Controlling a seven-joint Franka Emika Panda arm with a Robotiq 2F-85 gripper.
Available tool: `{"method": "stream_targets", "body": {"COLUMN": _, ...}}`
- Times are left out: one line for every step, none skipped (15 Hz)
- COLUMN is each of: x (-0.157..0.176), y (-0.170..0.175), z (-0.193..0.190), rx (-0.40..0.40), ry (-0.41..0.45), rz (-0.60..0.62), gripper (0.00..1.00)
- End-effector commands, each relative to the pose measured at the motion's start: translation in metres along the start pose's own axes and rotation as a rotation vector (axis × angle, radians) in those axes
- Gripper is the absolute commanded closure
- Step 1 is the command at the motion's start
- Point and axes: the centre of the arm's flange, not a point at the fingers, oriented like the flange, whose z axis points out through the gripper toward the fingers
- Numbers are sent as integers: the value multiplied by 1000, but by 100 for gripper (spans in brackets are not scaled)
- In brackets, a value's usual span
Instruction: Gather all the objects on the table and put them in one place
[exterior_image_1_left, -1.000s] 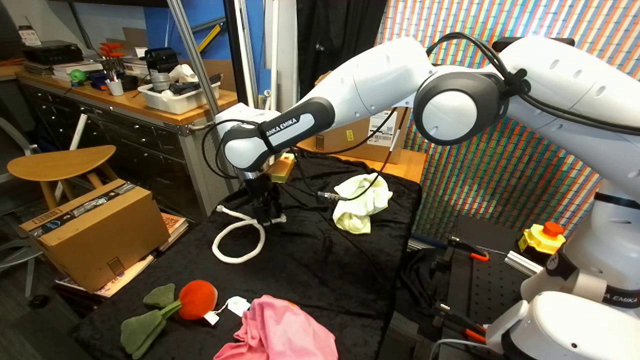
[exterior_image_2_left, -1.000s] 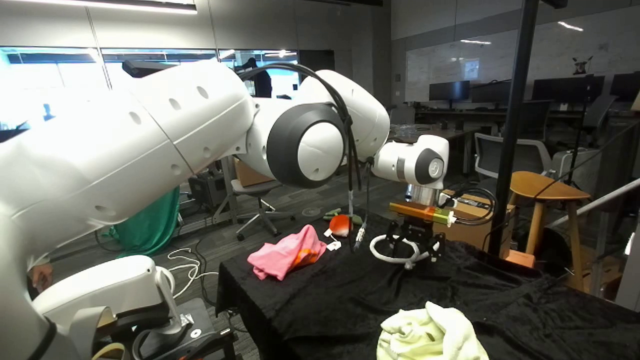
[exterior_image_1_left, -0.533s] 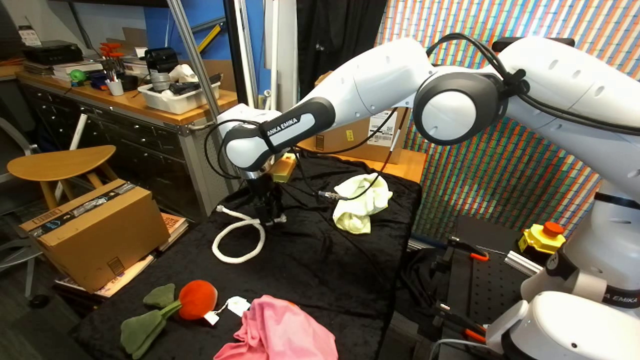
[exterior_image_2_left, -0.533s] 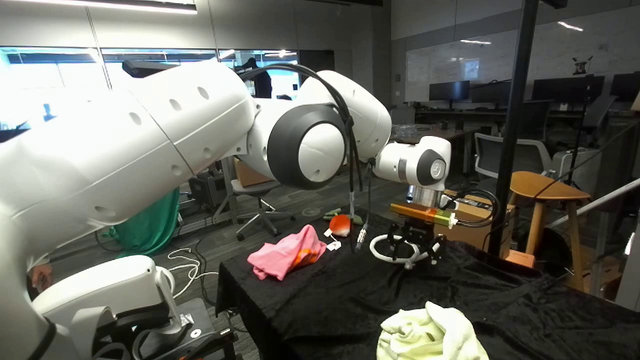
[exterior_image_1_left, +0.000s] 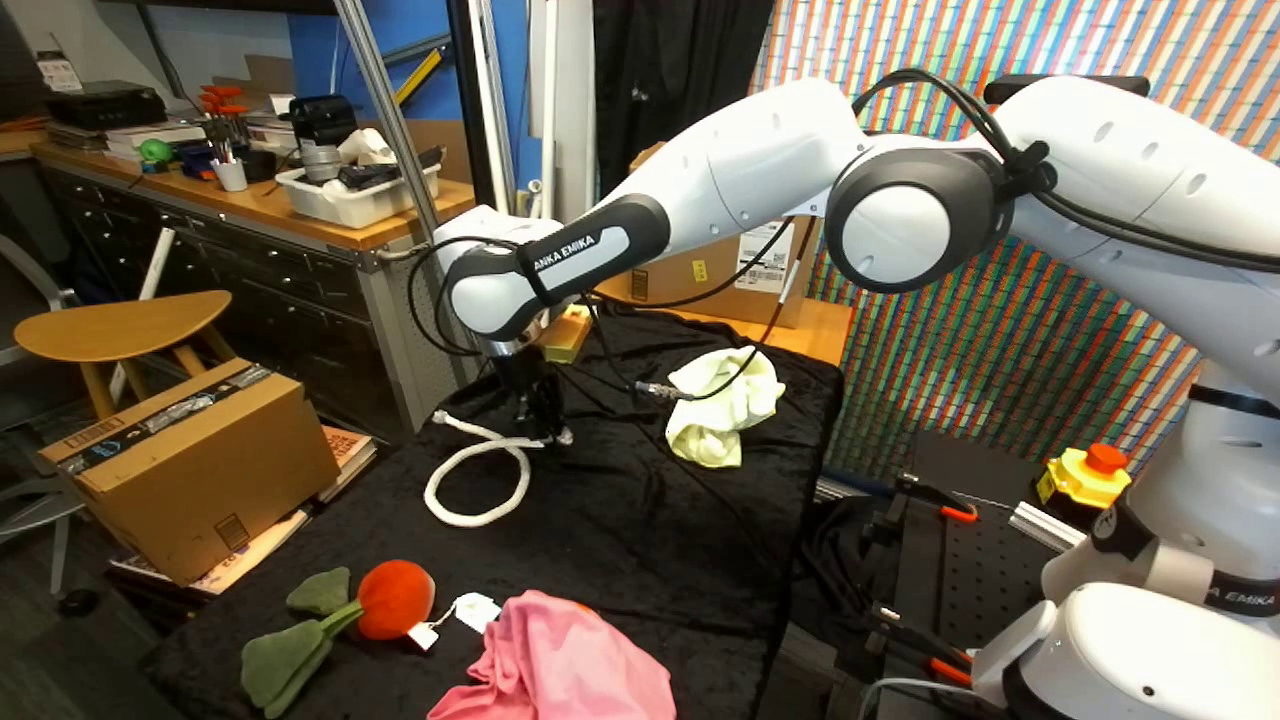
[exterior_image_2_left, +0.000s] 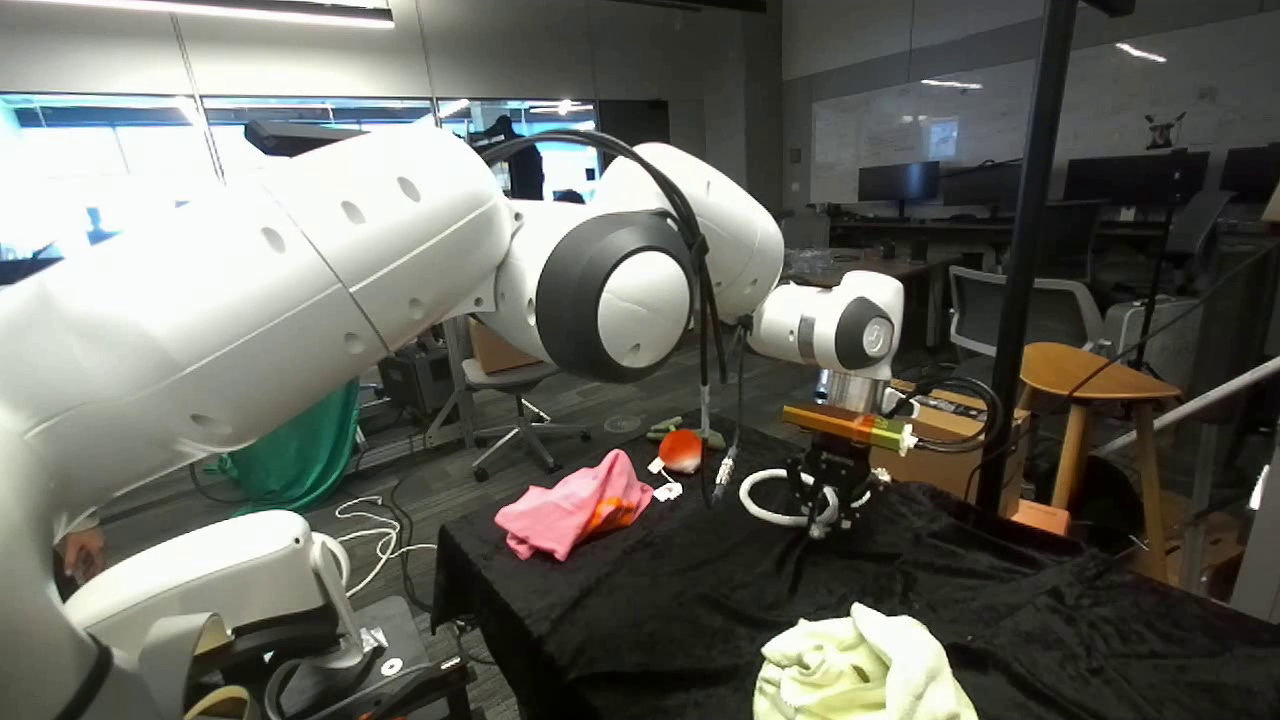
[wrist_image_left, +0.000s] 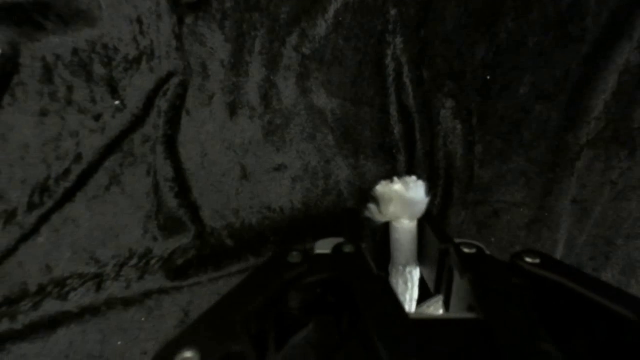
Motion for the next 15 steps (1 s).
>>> {"method": "stream_targets", "body": {"x": 9, "y": 4, "z": -19, "rx": 8, "ry": 15, "rz": -1, "gripper": 90}}
{"method": "stream_targets", "body": {"x": 9, "y": 5, "z": -21, "rx": 8, "ry": 18, "rz": -2, "gripper": 92}}
{"method": "stream_targets", "body": {"x": 9, "y": 5, "z": -23, "rx": 8, "ry": 23, "rz": 4, "gripper": 94}}
{"method": "stream_targets", "body": {"x": 9, "y": 6, "z": -25, "rx": 5, "ry": 28, "rz": 4, "gripper": 92}}
{"method": "stream_targets", "body": {"x": 9, "y": 6, "z": -26, "rx": 4, "ry": 35, "rz": 7, "gripper": 90}}
{"method": "stream_targets", "body": {"x": 6, "y": 8, "z": -29, "rx": 5, "ry": 47, "rz": 15, "gripper": 90}}
{"method": "stream_targets", "body": {"x": 4, "y": 10, "z": -32, "rx": 3, "ry": 59, "rz": 23, "gripper": 90}}
{"method": "stream_targets", "body": {"x": -1, "y": 13, "z": -37, "rx": 4, "ry": 80, "rz": 38, "gripper": 91}}
{"method": "stream_targets", "body": {"x": -7, "y": 17, "z": -43, "rx": 6, "ry": 105, "rz": 58, "gripper": 91}}
{"method": "stream_targets", "body": {"x": -13, "y": 22, "z": -49, "rx": 2, "ry": 131, "rz": 77, "gripper": 91}}
{"method": "stream_targets", "body": {"x": -18, "y": 27, "z": -56, "rx": -2, "ry": 160, "rz": 97, "gripper": 91}}
{"method": "stream_targets", "body": {"x": -27, "y": 33, "z": -64, "rx": -9, "ry": 192, "rz": 116, "gripper": 91}}
{"method": "stream_targets", "body": {"x": -36, "y": 38, "z": -73, "rx": -17, "ry": 226, "rz": 136, "gripper": 91}}
{"method": "stream_targets", "body": {"x": -44, "y": 43, "z": -81, "rx": -21, "ry": 255, "rz": 150, "gripper": 91}}
{"method": "stream_targets", "body": {"x": -51, "y": 47, "z": -89, "rx": -27, "ry": 283, "rz": 160, "gripper": 91}}
